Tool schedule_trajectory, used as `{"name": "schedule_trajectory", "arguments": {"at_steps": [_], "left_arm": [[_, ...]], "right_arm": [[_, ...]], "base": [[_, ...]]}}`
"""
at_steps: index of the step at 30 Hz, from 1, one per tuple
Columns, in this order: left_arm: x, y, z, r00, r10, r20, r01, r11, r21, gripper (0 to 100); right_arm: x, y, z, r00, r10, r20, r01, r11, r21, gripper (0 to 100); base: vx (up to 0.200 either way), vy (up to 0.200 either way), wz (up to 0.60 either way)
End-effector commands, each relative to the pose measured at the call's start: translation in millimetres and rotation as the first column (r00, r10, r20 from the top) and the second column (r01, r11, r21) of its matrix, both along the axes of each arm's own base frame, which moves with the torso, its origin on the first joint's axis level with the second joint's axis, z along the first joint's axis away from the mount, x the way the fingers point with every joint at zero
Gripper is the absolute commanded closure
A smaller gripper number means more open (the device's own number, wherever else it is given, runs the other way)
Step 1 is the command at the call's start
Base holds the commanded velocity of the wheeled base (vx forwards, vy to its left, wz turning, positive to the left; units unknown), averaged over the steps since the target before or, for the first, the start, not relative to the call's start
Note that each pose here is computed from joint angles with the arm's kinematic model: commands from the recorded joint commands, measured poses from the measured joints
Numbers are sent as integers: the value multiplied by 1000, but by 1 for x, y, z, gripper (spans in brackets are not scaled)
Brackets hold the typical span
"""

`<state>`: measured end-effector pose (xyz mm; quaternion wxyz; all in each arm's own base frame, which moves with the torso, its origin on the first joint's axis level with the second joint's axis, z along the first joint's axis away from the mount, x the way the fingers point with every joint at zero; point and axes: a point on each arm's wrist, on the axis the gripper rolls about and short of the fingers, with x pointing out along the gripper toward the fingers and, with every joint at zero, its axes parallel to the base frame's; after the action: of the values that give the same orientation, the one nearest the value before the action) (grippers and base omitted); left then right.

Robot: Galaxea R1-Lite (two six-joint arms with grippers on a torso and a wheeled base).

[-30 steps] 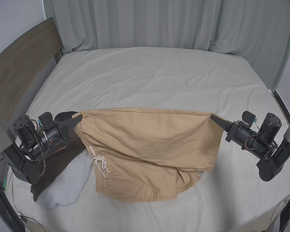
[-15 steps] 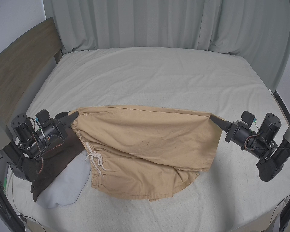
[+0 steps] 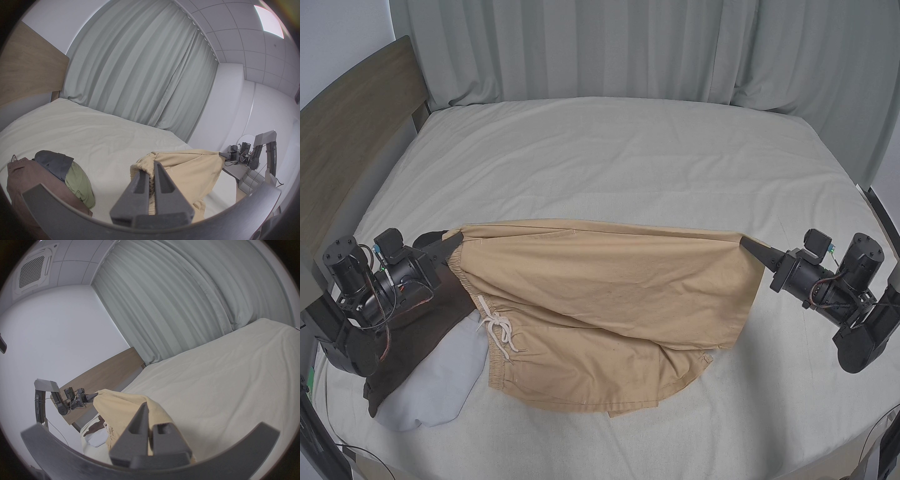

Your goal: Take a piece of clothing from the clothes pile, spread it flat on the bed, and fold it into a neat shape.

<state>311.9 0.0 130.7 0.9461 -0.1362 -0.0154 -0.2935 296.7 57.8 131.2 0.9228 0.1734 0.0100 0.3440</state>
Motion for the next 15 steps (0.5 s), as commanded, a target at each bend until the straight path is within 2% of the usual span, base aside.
{"name": "schedule_trajectory", "arguments": {"at_steps": [1,15], "left_arm": [[0,0,-1,1000,2,-2,-2,1000,-1,100],[2,0,-3,1000,2,-6,-2,1000,2,100]], "right_arm": [[1,-3,-1,1000,-12,-3,12,1000,0,100],[1,-9,0,1000,-31,-1,31,1000,0,100]], "base": [[0,0,0],[0,0,0]]}}
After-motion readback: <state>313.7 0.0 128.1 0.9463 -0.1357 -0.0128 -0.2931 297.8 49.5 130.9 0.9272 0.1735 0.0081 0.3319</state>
